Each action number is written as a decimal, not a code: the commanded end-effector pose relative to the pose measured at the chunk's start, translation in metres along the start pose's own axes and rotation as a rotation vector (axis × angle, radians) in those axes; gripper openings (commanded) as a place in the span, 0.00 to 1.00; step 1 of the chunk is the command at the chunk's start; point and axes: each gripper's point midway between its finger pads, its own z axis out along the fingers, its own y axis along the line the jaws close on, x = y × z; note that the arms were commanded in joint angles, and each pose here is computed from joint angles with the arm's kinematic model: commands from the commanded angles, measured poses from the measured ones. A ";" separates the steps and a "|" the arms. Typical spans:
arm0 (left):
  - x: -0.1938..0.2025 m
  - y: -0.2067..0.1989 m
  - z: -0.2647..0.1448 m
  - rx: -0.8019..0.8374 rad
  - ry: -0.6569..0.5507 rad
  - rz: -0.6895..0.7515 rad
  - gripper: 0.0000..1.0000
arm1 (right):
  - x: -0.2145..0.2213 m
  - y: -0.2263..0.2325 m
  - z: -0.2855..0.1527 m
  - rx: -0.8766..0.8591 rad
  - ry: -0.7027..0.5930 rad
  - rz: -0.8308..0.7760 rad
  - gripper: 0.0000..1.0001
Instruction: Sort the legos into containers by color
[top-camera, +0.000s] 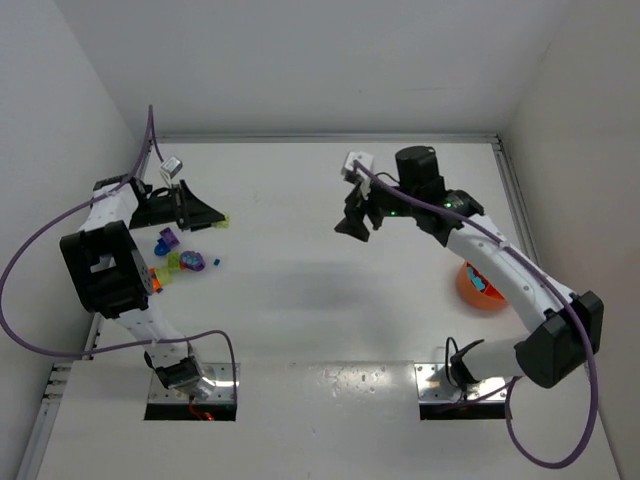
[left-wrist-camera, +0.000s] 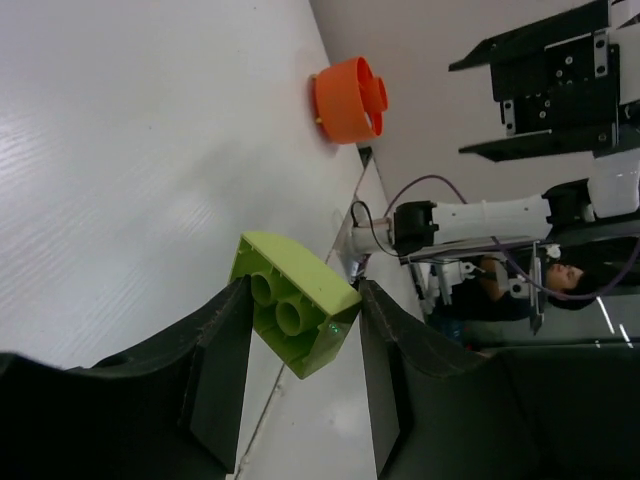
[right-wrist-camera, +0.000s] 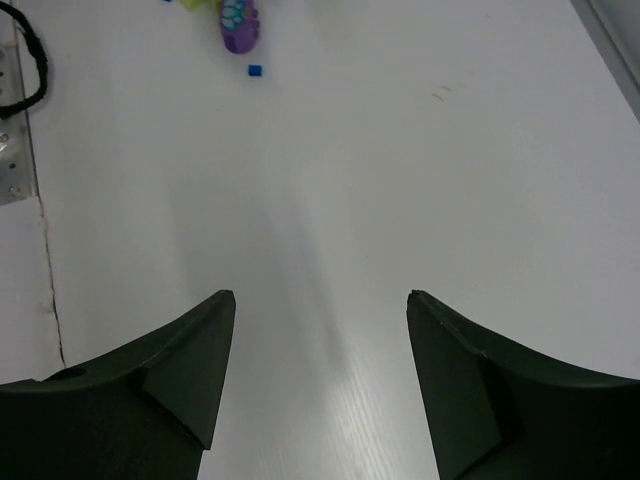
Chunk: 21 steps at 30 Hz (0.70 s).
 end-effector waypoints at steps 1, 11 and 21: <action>-0.011 -0.015 0.003 0.105 -0.066 -0.032 0.05 | -0.043 0.008 0.036 -0.016 -0.090 -0.072 0.70; -0.005 -0.030 -0.006 0.170 -0.120 -0.112 0.05 | -0.053 0.077 0.090 -0.215 -0.317 -0.192 0.71; 0.010 -0.057 0.006 0.196 -0.059 -0.132 0.11 | -0.074 0.113 0.118 -0.291 -0.521 -0.213 0.73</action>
